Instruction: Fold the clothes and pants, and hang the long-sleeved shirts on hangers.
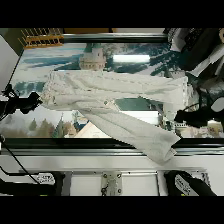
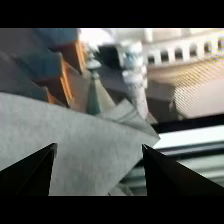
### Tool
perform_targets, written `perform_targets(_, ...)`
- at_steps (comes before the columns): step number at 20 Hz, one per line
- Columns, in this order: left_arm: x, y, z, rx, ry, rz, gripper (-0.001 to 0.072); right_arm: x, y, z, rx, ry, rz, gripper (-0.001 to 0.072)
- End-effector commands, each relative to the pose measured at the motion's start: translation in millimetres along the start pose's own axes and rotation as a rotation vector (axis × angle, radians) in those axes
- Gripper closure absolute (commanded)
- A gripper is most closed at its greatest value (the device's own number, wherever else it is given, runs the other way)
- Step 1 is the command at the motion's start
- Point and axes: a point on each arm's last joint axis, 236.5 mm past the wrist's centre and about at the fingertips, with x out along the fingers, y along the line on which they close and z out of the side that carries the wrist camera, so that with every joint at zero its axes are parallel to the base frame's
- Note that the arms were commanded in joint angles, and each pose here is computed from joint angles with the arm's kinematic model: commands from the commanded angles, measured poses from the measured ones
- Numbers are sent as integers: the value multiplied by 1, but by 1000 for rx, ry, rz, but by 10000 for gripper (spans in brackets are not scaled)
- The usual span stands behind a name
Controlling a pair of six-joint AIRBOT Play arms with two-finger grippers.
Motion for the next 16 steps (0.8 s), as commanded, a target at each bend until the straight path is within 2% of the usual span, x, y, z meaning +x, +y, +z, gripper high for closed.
perform_targets(1,-9,-6,-11,61,42,-14,679,37,-48,-67,354,204,-83,126)
perform_targets(4,-8,-6,-12,59,48,-16,679,56,-60,-58,597,141,-55,126)
perform_targets(8,-8,-6,-13,59,50,-16,679,76,-32,-32,671,108,73,126)
perform_targets(11,-8,-6,-13,59,50,-16,680,94,-18,-43,633,186,63,131)
perform_targets(12,-8,-7,-13,59,50,-16,679,96,-16,-42,602,188,62,197)
perform_targets(13,-9,-7,-12,59,51,-18,679,93,-14,-34,534,166,70,512)
perform_targets(14,-11,-10,-10,64,50,-23,679,86,-14,-20,484,129,79,670)
perform_targets(16,-26,-32,11,100,14,-55,680,53,-12,36,405,-11,99,684)
